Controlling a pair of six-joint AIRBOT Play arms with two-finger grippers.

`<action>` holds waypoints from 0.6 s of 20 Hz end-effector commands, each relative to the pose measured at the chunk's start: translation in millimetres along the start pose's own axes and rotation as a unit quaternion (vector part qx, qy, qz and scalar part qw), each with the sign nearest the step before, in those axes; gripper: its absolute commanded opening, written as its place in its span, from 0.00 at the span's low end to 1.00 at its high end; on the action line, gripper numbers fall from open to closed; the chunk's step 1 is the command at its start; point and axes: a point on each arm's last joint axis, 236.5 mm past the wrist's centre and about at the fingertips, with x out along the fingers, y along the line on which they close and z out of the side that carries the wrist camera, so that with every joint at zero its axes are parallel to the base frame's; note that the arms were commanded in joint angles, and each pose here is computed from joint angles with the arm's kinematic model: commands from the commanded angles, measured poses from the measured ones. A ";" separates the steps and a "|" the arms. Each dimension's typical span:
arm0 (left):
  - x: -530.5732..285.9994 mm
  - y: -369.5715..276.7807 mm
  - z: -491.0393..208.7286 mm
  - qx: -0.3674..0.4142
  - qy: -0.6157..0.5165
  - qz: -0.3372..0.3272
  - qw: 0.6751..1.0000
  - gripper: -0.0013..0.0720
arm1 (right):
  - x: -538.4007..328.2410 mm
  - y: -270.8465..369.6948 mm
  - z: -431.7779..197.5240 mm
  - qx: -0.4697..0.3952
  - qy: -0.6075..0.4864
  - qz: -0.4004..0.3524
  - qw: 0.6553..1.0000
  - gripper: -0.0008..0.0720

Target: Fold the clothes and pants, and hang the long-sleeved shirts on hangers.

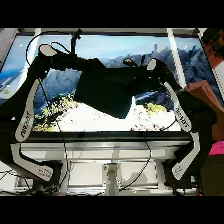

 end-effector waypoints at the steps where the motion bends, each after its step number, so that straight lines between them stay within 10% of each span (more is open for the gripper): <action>1: 0.3 0.3 -0.1 0.000 0.000 0.000 1.000 0.95 | 4.5 -3.1 3.0 -0.022 0.004 -0.025 0.999 0.45; 4: 0.3 0.3 -0.1 0.000 0.000 0.000 1.000 0.95 | 7.5 4.6 4.1 -0.028 0.008 -0.020 0.999 0.08; 12: 0.3 0.2 0.0 0.000 0.000 0.000 1.000 0.95 | -27.5 -1.9 31.9 -0.055 -0.021 -0.062 0.996 0.05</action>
